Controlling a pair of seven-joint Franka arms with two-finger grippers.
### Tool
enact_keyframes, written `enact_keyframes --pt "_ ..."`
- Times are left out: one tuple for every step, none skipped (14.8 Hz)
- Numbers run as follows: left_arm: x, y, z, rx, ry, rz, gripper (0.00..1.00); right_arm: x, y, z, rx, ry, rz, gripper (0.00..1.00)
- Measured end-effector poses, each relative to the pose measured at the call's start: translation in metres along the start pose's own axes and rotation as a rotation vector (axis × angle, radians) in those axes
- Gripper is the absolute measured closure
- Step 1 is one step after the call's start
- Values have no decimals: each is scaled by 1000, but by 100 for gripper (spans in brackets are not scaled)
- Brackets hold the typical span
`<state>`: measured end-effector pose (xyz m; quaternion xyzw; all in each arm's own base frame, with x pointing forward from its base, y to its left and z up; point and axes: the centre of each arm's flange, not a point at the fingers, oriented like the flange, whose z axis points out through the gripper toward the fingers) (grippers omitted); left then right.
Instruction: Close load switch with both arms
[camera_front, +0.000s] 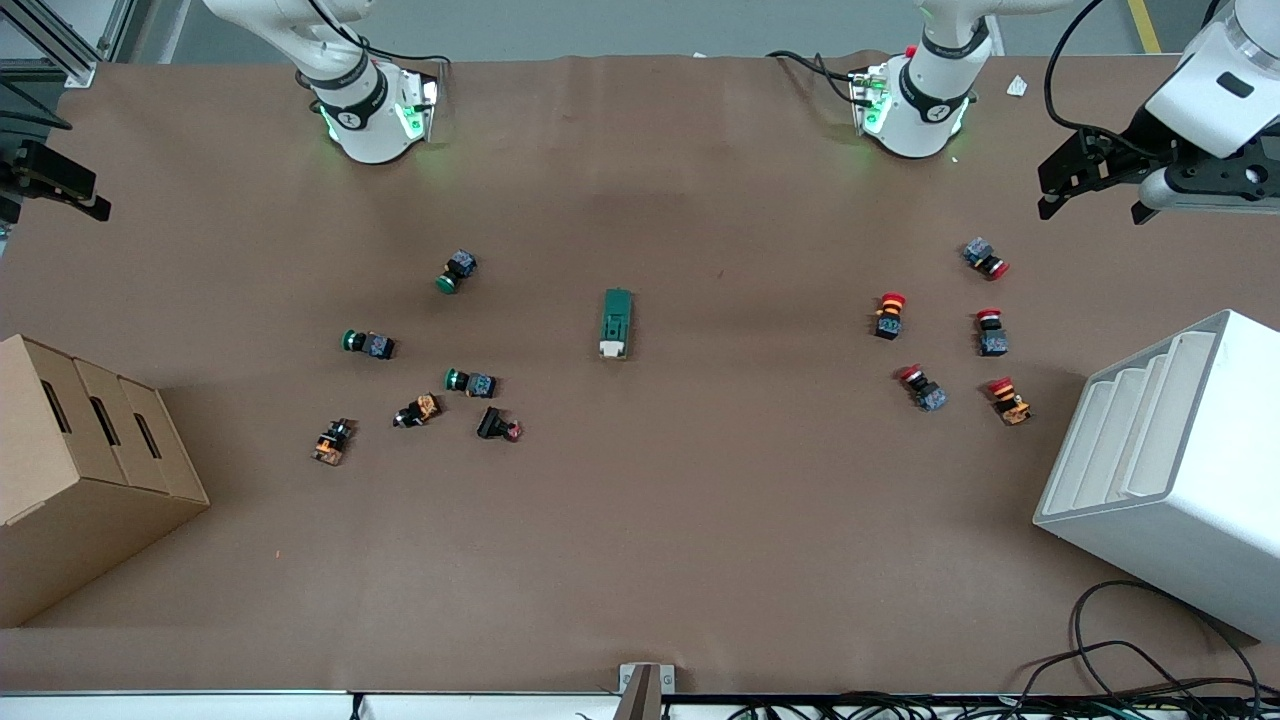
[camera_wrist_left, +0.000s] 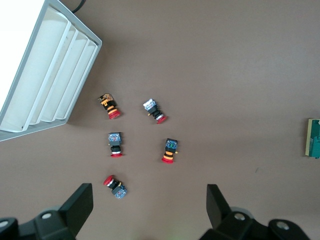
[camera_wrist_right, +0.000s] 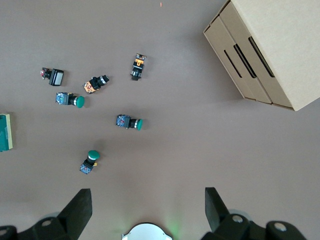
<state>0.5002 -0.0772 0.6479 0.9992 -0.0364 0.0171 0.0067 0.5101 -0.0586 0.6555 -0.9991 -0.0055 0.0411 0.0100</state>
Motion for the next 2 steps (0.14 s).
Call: enact_keyframes --pt "1 0 1 -1 -2 -1 0 0 0 0 0 0 -1 0" --pt "2 -1 2 -1 -2 -1 0 0 0 0 0 0 -1 0"
